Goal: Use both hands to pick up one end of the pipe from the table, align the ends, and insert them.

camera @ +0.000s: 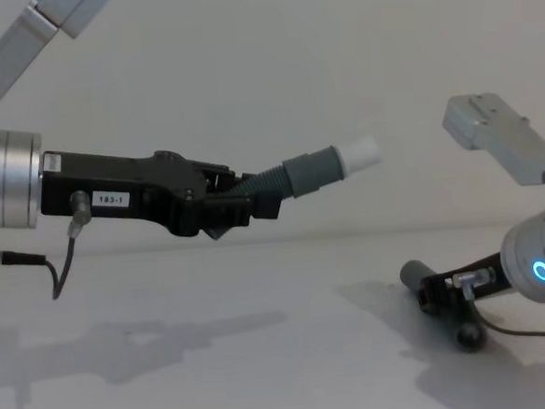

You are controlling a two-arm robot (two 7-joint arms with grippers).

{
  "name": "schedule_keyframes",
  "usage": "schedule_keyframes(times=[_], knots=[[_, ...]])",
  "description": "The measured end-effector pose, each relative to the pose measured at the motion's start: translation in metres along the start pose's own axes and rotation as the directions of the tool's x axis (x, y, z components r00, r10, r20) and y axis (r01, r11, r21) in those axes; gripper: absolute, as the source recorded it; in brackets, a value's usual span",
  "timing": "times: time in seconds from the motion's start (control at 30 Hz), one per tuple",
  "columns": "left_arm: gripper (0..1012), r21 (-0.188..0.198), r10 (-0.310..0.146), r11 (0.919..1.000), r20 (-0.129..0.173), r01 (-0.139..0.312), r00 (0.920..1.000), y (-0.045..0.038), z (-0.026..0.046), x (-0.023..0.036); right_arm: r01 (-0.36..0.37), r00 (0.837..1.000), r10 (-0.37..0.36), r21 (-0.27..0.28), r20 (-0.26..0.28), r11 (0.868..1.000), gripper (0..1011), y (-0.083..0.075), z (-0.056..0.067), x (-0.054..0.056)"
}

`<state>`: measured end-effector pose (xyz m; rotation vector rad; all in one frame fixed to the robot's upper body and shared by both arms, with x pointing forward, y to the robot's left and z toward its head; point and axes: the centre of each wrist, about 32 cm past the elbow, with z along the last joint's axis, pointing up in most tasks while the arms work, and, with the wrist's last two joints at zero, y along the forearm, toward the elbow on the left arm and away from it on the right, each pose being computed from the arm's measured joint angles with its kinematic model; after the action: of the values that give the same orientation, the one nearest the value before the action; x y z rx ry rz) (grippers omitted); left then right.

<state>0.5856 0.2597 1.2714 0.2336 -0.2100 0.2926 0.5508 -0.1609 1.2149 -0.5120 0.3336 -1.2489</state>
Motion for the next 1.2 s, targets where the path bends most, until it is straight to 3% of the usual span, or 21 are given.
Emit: schedule_keyframes(times=[1.2], knots=[[306,0.0,0.0,1.0,0.0,0.0,1.0,0.0,0.0,0.0,0.0,1.0,0.0,0.0,-0.001,1.0,255,0.0,0.0001,-0.0001]])
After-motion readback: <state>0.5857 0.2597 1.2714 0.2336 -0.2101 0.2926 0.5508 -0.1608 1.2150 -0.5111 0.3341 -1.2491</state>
